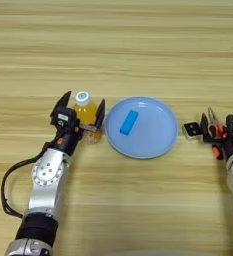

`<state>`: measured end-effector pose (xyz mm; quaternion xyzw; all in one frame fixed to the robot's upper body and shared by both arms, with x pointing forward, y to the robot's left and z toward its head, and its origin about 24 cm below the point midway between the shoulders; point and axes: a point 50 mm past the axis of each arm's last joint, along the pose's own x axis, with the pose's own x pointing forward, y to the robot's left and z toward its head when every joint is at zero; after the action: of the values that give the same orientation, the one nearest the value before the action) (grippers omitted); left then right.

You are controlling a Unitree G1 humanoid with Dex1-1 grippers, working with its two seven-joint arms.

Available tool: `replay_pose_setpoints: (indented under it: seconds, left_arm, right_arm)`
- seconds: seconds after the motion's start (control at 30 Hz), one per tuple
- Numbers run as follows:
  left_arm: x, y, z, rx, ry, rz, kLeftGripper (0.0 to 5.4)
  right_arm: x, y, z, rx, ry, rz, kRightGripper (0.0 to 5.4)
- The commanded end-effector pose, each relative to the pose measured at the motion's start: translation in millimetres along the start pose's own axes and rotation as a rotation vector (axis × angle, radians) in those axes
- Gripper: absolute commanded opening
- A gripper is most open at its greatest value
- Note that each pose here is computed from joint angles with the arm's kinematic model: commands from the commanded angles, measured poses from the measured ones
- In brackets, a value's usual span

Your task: Move the objects on the table

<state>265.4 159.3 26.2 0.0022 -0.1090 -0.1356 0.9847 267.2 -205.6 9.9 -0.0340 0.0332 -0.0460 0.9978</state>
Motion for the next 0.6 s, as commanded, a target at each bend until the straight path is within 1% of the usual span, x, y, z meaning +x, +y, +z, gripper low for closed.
replay_pose_setpoints:
  seconds: [0.03,0.13,0.37,0.47,0.6]
  left_arm:
    - [-0.1,-0.1,-0.7,0.003,0.0,-0.005,4.7]
    - [-0.1,0.3,-0.7,0.003,0.0,-0.004,4.47]
    - [0.0,0.8,-1.4,0.004,0.003,-0.001,3.68]
    - [0.2,1.1,-1.7,0.004,0.003,0.0,3.49]
    - [0.3,1.4,-2.0,0.004,0.004,0.001,3.45]
  right_arm:
    - [3.8,0.7,2.8,0.005,-0.012,-0.007,5.4]
    - [3.9,0.5,2.8,0.005,-0.013,-0.008,5.4]
    - [4.3,0.3,3.3,0.005,-0.015,-0.009,5.4]
    - [4.3,0.4,3.5,0.005,-0.016,-0.009,5.4]
    - [4.3,0.4,3.6,0.005,-0.018,-0.009,5.4]
